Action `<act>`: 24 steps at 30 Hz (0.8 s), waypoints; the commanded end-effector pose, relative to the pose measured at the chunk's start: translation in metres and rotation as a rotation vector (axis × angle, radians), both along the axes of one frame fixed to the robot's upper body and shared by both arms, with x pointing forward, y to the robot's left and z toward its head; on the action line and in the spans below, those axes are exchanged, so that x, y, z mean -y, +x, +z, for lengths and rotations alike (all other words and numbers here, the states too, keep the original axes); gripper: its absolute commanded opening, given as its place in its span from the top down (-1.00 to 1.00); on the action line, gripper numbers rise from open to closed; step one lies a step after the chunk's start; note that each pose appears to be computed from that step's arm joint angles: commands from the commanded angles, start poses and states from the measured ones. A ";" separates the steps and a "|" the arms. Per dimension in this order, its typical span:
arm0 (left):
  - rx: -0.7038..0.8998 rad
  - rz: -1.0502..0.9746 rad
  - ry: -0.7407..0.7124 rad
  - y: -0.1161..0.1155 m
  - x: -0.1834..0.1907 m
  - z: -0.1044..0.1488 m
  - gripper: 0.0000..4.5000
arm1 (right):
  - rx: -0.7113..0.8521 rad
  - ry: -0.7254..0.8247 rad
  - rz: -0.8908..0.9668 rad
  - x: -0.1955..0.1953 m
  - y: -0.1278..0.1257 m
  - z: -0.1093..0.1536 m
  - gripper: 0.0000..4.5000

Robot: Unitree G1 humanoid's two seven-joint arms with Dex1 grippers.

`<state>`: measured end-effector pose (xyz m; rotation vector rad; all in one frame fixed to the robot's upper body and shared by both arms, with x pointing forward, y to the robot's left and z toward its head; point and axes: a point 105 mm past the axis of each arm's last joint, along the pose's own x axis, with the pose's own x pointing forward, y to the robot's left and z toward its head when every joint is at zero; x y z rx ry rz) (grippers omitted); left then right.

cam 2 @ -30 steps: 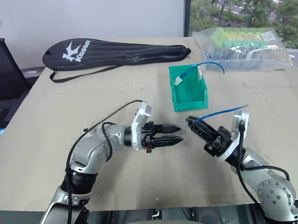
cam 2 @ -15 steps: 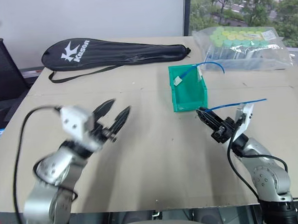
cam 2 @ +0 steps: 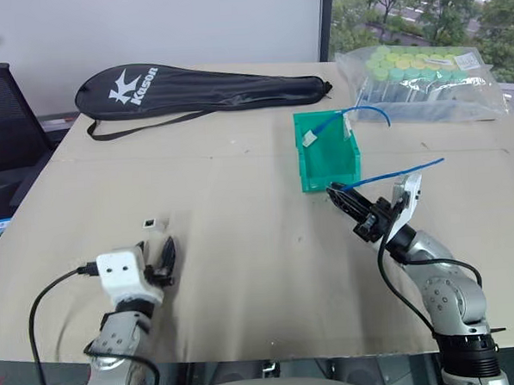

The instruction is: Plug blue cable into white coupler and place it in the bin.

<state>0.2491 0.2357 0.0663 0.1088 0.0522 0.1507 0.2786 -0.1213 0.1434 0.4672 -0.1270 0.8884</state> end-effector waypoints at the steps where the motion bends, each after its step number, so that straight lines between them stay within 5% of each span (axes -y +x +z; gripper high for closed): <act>1: -0.020 0.012 0.027 0.007 -0.009 -0.007 -0.22 | 0.051 0.003 -0.002 -0.001 -0.004 0.012 1.00; 12: -0.014 -0.018 0.025 0.024 -0.013 -0.013 -0.22 | 0.050 -0.001 -0.025 0.001 -0.005 0.013 1.00; 15: -0.019 -0.067 0.012 0.026 -0.007 -0.016 0.16 | 0.052 -0.011 -0.027 0.001 -0.007 0.013 1.00; 18: -0.025 -0.144 0.003 0.031 -0.002 -0.017 0.75 | 0.064 -0.031 -0.023 -0.001 -0.007 0.014 1.00; 24: -0.003 -0.531 0.011 0.063 0.030 0.004 0.76 | 0.133 -0.132 0.041 -0.008 -0.009 0.020 1.00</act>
